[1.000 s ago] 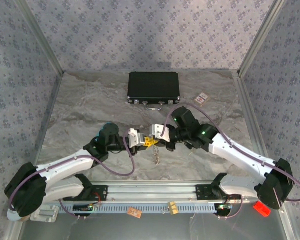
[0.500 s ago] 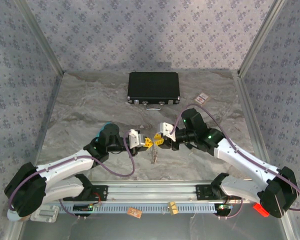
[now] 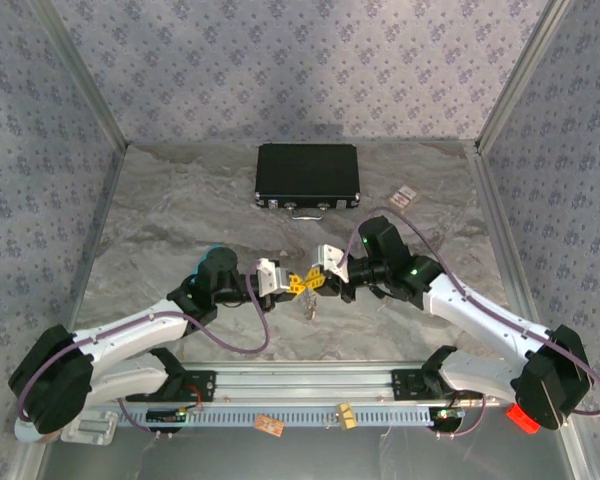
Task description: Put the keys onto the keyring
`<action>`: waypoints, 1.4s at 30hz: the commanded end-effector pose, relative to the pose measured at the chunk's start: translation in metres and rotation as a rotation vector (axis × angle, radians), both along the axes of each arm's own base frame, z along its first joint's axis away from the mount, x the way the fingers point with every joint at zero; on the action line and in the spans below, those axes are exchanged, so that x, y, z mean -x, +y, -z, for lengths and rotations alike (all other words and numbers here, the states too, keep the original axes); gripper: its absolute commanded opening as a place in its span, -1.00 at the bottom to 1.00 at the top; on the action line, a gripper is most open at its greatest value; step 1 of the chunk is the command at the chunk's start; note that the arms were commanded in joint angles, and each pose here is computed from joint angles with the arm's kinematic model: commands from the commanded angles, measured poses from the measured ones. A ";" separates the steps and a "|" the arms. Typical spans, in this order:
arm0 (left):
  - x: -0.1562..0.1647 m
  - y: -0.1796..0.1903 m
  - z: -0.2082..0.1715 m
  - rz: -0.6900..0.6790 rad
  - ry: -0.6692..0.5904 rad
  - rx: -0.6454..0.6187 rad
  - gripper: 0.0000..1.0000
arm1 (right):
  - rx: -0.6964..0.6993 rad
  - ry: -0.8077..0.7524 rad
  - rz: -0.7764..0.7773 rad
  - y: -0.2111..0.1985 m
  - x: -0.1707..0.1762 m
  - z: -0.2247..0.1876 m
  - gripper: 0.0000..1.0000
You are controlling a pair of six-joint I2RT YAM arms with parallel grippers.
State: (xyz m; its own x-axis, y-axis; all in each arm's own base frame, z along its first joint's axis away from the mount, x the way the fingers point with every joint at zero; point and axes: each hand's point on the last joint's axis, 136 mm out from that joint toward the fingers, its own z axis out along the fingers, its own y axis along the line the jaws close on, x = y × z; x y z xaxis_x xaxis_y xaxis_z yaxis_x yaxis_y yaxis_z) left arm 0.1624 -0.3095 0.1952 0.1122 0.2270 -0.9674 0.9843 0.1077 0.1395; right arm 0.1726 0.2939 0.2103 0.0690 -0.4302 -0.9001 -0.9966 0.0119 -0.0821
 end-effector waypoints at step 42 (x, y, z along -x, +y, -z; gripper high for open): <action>-0.036 0.008 -0.009 -0.250 0.065 -0.086 -1.00 | -0.001 0.452 1.295 -0.139 -0.104 0.015 -1.00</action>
State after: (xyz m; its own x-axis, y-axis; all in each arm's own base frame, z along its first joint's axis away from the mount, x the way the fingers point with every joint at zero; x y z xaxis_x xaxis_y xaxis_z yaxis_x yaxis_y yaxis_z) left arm 0.1907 -0.3009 0.1913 0.0162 0.3424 -0.9394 0.9499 0.2880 0.1213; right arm 0.2577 0.2088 0.2081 -0.4671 -0.2555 -0.8465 -0.6467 0.7516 0.1300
